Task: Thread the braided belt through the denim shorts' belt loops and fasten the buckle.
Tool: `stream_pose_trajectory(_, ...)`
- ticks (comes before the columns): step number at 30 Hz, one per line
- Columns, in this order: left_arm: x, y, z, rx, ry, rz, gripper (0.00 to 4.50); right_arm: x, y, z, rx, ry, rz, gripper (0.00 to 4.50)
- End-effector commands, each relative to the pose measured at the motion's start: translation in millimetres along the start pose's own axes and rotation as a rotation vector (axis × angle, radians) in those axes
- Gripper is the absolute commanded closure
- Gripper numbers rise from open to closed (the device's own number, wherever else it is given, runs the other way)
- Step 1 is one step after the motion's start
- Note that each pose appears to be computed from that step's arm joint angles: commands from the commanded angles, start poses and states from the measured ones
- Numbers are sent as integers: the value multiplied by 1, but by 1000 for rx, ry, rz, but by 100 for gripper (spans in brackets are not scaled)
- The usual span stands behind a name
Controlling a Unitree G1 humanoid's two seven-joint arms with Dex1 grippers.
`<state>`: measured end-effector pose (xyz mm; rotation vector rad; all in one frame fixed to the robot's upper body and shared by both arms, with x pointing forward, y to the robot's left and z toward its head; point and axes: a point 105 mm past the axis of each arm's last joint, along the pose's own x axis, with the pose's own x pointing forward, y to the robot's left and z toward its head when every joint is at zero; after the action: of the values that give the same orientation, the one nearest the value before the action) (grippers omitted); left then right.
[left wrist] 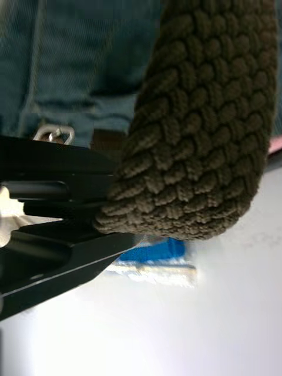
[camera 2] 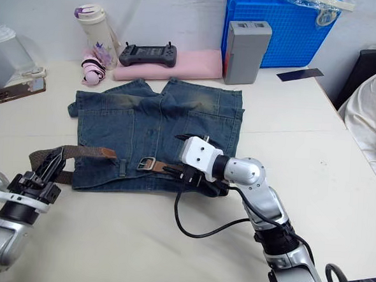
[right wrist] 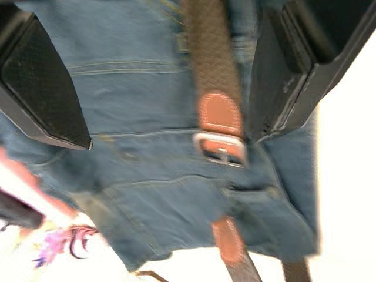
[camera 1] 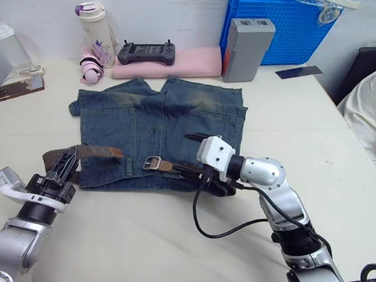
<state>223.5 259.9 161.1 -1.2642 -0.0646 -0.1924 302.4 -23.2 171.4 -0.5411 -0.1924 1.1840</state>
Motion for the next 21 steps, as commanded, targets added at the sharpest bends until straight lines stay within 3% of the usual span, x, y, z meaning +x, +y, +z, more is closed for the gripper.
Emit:
stream_pose_trajectory(1,-9,3,6,35,47,-8,450,-4,5,10,31,-31,31,3)
stream_pose_trajectory(6,-19,21,10,16,56,65,450,-6,8,11,74,-30,44,3)
stream_pose_trajectory(10,-26,30,6,23,124,106,450,-10,7,11,87,-18,40,3)
stream_pose_trajectory(21,-12,42,3,105,260,205,450,-14,5,6,96,12,25,3)
